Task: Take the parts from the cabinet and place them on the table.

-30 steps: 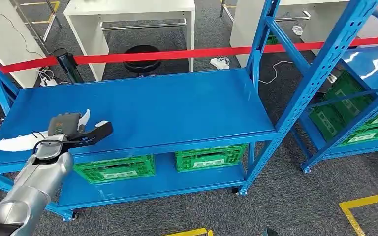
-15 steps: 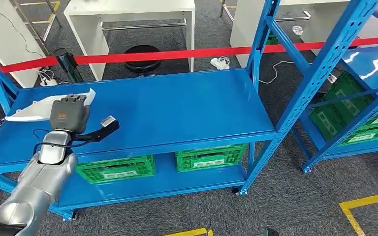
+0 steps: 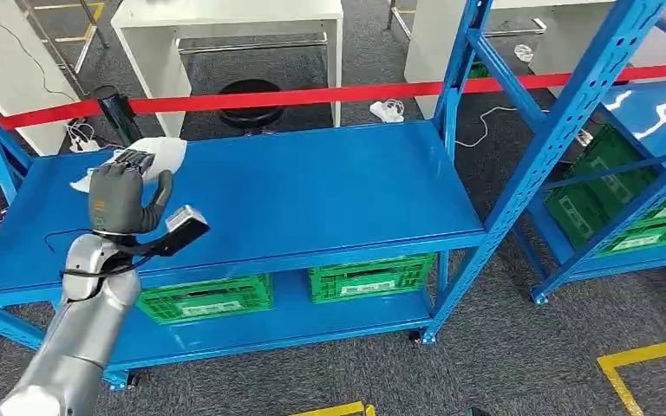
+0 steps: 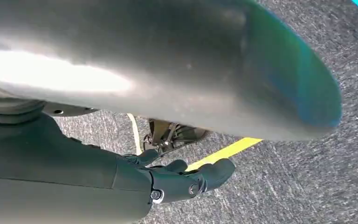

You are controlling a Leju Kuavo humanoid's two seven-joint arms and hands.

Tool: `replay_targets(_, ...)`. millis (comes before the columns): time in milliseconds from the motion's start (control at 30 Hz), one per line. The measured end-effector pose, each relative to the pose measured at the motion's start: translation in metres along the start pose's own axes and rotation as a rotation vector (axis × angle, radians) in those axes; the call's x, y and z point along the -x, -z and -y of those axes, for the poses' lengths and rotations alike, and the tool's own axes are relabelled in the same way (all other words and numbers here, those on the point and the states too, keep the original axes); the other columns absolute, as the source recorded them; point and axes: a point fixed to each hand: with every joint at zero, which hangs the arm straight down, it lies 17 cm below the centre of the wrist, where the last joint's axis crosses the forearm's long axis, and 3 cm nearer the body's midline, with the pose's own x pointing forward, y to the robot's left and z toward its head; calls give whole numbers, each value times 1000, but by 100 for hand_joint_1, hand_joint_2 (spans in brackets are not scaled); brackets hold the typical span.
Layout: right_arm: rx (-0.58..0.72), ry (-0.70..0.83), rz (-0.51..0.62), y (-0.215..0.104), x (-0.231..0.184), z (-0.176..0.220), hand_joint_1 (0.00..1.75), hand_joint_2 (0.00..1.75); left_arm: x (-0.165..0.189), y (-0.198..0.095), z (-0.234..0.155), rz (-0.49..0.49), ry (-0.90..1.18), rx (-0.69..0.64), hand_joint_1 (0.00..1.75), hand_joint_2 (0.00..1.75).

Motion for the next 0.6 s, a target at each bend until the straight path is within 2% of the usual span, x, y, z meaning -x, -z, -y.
replay_targets(67, 3, -3, -6, -1, 4, 1, 0, 0, -25, 3, -26, 69, -40, -100, 175, 175)
replay_targets(167, 4, -5, -6, -1, 4, 0, 0, 0, -41, 5, -48, 100, -58, -168, 175, 175)
replay_targets(333, 6, -10, -8, -1, 5, 0, 0, 0, -60, 2, -75, 166, -106, -258, 175, 175)
replay_targets(433, 12, -28, -6, 0, 5, 1, 0, 0, -69, -5, -93, 168, -146, -312, 175, 175)
replay_targets(533, 71, -69, 19, 0, 3, 13, 0, 0, -98, -19, -105, 275, -45, -325, 175, 175)
replay_targets(600, 85, -80, 22, 1, 2, 15, 0, 0, -101, -25, -112, 270, -49, -342, 175, 175)
